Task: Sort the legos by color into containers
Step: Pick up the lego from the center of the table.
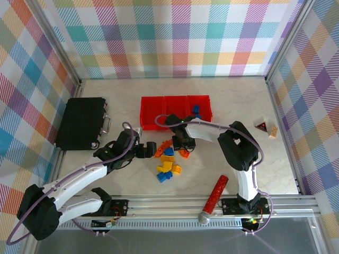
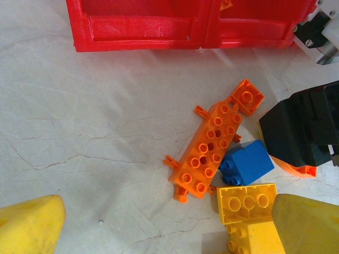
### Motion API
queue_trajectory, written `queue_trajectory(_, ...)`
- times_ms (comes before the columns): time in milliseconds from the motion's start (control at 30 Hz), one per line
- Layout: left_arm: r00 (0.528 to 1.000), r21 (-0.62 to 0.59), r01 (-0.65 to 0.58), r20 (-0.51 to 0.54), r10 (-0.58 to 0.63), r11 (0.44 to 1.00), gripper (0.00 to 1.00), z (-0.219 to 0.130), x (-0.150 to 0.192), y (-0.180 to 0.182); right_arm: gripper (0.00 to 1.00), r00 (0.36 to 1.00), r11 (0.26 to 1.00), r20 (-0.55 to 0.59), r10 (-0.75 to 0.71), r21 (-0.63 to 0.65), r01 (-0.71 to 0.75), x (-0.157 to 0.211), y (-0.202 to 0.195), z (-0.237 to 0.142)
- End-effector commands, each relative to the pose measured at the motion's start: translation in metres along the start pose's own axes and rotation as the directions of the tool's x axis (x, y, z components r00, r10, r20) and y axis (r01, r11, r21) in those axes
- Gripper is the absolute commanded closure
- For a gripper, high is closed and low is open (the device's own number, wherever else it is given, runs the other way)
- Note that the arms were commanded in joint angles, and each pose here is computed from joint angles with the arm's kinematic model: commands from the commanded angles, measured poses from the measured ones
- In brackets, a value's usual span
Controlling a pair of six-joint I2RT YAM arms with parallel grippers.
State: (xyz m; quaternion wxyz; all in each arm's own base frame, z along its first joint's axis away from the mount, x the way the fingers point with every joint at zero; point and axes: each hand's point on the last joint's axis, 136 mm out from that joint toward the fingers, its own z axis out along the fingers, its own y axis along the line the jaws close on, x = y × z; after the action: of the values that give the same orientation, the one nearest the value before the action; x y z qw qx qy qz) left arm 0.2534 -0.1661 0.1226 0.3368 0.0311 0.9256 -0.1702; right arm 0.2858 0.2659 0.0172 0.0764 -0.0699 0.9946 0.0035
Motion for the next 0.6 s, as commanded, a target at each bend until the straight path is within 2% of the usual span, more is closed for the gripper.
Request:
queue_trajectory(0, 1.0, -0.016, 0.014, -0.002, -0.014, 1.0, 0.0, -0.002, 0.004, 0.007, 0.54, 0.997, 0.994, -0.078, -0.022, 0.104, 0.03, 0.023, -0.022, 0.019)
queue_trajectory(233, 1.0, -0.016, 0.015, 0.0, -0.015, 1.0, 0.0, -0.002, 0.004, 0.007, 0.67, 0.998, 0.995, -0.062, -0.025, 0.094, 0.031, 0.021, -0.021, 0.016)
queue_trajectory(333, 1.0, -0.019, 0.014, 0.005, -0.014, 1.0, 0.0, -0.005, 0.003, 0.008, 0.69, 0.999, 0.995, -0.037, -0.031, 0.089, 0.034, 0.016, -0.021, 0.008)
queue_trajectory(567, 0.999, -0.018, 0.016, 0.036, -0.016, 1.0, 0.0, -0.013, -0.003, 0.009, 0.73, 0.995, 0.999, 0.087, -0.051, 0.013, 0.05, -0.007, -0.012, -0.04)
